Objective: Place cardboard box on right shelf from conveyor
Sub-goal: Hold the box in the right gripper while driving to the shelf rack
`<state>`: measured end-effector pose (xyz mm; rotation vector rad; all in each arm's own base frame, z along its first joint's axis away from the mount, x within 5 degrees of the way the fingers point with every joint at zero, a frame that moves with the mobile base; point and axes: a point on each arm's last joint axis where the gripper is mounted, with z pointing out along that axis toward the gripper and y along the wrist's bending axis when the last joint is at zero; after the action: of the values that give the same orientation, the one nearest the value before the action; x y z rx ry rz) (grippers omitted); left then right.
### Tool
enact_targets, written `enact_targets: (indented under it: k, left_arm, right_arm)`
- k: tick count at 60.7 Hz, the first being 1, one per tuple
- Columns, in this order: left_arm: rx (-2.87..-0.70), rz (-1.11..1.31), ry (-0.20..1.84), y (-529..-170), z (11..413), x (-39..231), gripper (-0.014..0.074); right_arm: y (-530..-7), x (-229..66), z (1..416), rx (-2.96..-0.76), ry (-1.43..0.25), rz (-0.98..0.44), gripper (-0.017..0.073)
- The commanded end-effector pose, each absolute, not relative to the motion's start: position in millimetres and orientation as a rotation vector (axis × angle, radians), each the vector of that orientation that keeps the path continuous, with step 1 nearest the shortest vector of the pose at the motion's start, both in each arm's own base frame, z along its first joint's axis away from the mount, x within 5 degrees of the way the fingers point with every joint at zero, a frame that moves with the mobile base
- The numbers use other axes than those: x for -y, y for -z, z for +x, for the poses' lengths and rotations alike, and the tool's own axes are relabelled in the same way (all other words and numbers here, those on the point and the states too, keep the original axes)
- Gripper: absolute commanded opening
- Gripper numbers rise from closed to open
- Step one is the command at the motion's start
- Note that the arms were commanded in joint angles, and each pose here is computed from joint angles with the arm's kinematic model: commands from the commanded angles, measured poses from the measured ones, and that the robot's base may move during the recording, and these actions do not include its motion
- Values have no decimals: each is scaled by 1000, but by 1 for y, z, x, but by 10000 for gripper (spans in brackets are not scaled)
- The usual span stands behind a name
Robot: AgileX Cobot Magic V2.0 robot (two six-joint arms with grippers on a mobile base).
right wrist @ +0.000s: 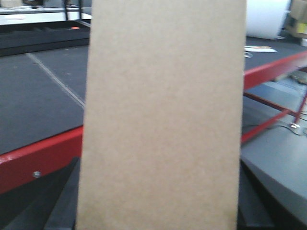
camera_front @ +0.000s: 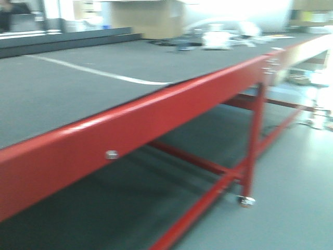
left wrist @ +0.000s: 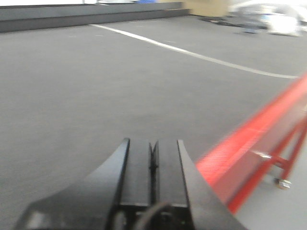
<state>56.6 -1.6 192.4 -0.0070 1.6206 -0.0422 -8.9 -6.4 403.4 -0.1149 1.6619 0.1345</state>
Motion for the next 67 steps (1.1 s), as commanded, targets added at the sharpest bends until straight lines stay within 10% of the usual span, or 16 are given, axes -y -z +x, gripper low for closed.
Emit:
enact_targets:
  k: [1, 67]
  left_arm:
    - [-1531, -17, 41, -198, 56, 1, -116]
    - [-1531, -17, 41, -198, 56, 1, -116]
  right_arm:
    - [-420, 6, -8, -1547, -130, -118, 217]
    - [-420, 6, -8, -1547, -130, -118, 217]
